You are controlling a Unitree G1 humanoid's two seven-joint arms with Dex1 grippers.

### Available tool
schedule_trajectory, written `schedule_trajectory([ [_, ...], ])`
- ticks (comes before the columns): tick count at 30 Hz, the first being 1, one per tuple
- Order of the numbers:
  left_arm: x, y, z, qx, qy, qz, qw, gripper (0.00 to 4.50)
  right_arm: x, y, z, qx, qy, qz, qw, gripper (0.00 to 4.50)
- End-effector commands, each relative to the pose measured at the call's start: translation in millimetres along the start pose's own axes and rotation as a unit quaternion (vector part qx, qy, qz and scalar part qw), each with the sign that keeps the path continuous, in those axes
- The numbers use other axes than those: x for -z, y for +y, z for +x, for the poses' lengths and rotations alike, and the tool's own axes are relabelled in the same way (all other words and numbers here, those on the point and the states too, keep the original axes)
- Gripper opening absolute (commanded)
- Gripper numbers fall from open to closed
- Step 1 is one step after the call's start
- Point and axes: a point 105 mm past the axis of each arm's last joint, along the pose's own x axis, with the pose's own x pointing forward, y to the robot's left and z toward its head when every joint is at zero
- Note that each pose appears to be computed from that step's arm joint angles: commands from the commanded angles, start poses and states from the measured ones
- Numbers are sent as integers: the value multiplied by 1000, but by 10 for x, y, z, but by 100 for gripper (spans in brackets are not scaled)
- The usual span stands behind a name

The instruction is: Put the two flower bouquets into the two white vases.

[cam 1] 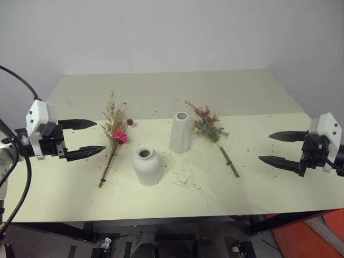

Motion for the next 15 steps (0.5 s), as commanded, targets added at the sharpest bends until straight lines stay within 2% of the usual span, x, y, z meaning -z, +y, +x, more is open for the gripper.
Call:
schedule_trajectory([
  [1,-115,40,-53,-7,-9,24,1000,446,-83,-36,-28,5,1,-14,1000,450],
  [11,-148,21,-8,8,-16,28,999,446,-57,-53,0,17,13,1,1000,450],
  [15,-189,13,57,25,-26,31,999,446,-11,-38,236,21,72,40,996,450],
])
